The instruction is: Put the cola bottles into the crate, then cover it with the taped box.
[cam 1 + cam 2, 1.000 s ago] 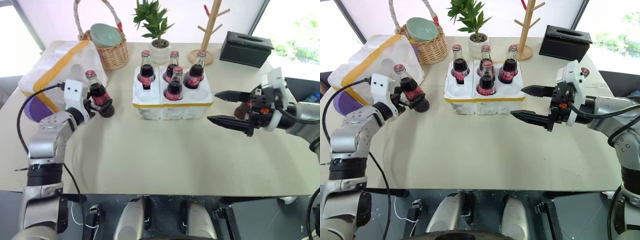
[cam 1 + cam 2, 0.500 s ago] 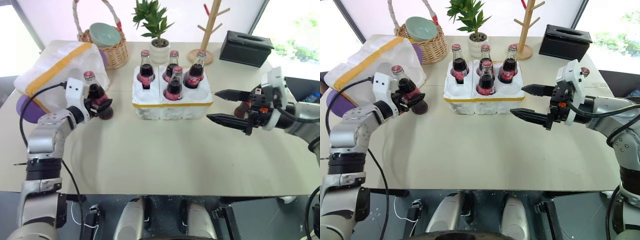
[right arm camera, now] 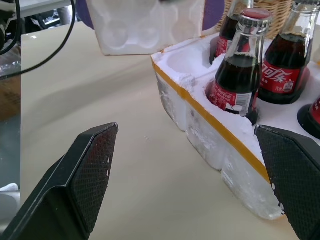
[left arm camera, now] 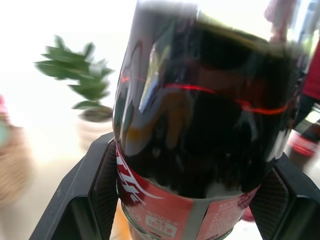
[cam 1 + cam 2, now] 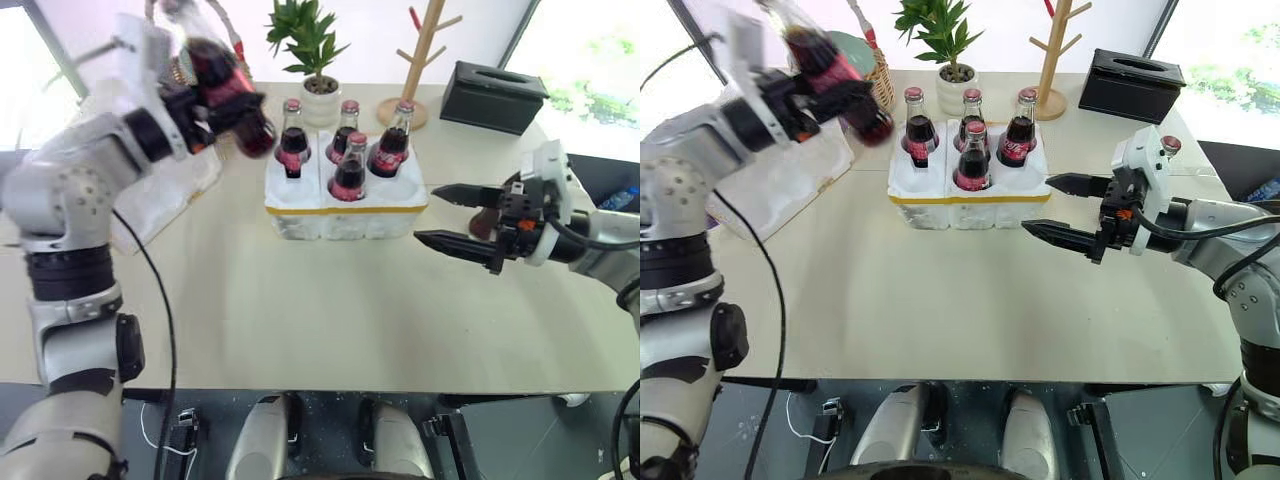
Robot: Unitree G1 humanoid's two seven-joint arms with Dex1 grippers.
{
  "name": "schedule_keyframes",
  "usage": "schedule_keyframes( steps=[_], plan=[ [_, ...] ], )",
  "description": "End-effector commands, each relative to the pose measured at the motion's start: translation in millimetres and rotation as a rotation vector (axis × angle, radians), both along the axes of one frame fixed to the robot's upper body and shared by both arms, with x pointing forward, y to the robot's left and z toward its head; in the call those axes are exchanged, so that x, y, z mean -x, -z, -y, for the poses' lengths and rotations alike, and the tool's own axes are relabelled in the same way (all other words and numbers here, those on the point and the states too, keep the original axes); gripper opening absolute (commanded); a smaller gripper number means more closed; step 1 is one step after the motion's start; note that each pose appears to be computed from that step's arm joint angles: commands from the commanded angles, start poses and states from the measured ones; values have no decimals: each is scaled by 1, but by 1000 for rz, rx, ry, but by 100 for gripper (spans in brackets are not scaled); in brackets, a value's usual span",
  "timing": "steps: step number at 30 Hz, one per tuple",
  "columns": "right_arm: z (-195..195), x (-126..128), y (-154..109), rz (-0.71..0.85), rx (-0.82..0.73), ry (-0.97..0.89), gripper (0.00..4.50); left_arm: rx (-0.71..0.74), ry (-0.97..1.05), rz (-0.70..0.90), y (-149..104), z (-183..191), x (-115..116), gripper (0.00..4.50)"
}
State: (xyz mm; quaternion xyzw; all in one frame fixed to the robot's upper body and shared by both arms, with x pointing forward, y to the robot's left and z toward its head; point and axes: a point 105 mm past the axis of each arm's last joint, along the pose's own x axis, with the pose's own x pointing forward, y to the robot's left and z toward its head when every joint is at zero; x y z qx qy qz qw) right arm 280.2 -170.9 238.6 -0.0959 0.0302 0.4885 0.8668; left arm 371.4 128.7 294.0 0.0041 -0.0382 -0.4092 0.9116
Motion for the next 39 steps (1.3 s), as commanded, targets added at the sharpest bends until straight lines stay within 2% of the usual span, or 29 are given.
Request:
schedule_keyframes(
  steps=[1, 4, 8, 12, 15, 18, 19, 22, 26, 30, 33, 36, 39],
  plan=[
    [0, 7, -10, 49, -12, 1, 450, -89, 22, 76, 3, 14, -2, 280],
    [1, 8, -7, 44, -18, 9, 450, -196, -2, 80, 28, 20, -12, 280],
    [1, 9, -6, 41, -28, 18, 450, -272, -14, 104, 47, 30, -20, 280],
    [1, 8, -4, 37, -37, 22, 450, -247, -13, 66, 60, 40, -24, 280],
    [0, 6, -2, 38, -31, 25, 450, -222, -65, -30, 81, 38, -34, 280],
    [1, 3, 0, 49, -13, 38, 450, -201, -102, -89, 93, 33, -39, 423],
    [2, 1, 0, 58, -2, 51, 450, -201, -100, -89, 93, 31, -38, 445],
    [5, -5, 2, 91, 27, 99, 450, -180, -75, -70, 87, 30, -32, 445],
    [14, -11, 2, 124, 15, 183, 450, -72, -6, -32, 60, 23, -17, 445],
    [45, 2, -2, 121, -91, 294, 450, 53, 170, 43, 8, -8, 34, 445],
    [63, 19, 13, 53, -98, 347, 450, 55, 282, 51, -10, -25, 70, 445],
    [81, 32, 31, -14, -95, 427, 450, -19, 426, -21, -4, -29, 107, 445],
    [103, 27, 39, -18, -111, 576, 450, -150, 435, -103, 27, -21, 115, 445]
  ],
)
